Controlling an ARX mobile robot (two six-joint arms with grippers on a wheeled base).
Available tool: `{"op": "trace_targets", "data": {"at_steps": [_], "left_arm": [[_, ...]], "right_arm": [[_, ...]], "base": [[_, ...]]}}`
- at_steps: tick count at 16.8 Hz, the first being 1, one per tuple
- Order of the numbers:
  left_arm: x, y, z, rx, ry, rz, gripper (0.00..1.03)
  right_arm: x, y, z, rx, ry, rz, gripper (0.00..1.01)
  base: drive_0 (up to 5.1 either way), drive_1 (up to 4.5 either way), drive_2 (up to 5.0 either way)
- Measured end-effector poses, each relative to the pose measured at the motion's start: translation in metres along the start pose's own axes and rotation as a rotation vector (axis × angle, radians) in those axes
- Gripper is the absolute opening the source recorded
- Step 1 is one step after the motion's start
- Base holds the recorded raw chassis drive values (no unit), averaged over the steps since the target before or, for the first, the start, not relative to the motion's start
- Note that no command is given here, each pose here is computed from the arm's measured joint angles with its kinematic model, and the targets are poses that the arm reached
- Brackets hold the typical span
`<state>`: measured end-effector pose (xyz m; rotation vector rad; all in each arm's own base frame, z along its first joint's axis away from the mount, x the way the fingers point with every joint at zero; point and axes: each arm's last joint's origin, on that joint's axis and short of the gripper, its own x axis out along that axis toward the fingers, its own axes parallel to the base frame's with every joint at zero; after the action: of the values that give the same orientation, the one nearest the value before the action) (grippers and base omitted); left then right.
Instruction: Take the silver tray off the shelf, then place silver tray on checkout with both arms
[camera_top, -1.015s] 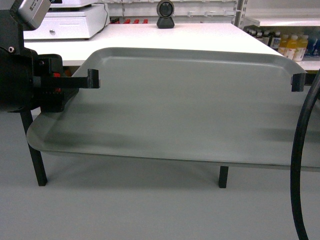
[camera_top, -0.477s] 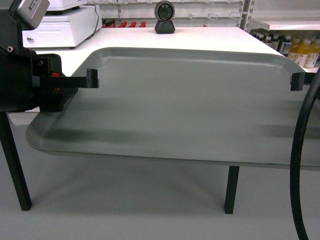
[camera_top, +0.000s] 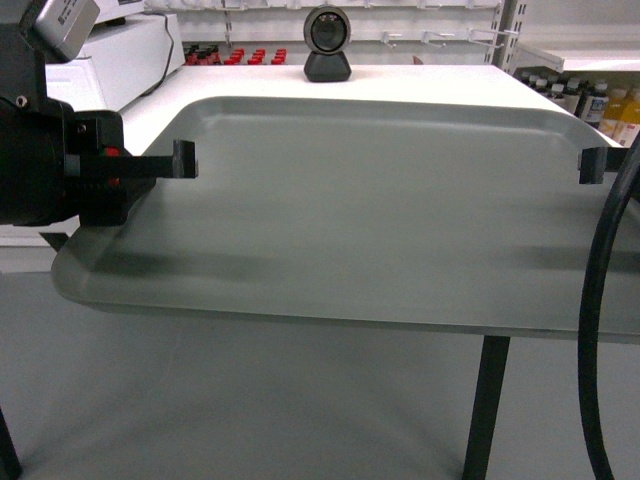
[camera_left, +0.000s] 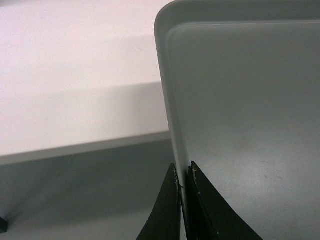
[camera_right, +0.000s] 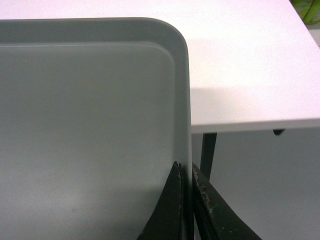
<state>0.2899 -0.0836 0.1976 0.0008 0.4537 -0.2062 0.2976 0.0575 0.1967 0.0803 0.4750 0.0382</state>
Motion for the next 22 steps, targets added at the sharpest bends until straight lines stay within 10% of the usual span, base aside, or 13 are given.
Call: {"op": "trace_targets", "data": {"at_steps": [22], "left_arm": [[0.0006,-0.0001,0.0002,0.0,-0.004,-0.002,0.03]], "right_arm": [[0.0003,-0.0003,0.0003,0.001,-0.003,-0.001,0.03]], "base": [[0.1,4.31,-4.1]]}}
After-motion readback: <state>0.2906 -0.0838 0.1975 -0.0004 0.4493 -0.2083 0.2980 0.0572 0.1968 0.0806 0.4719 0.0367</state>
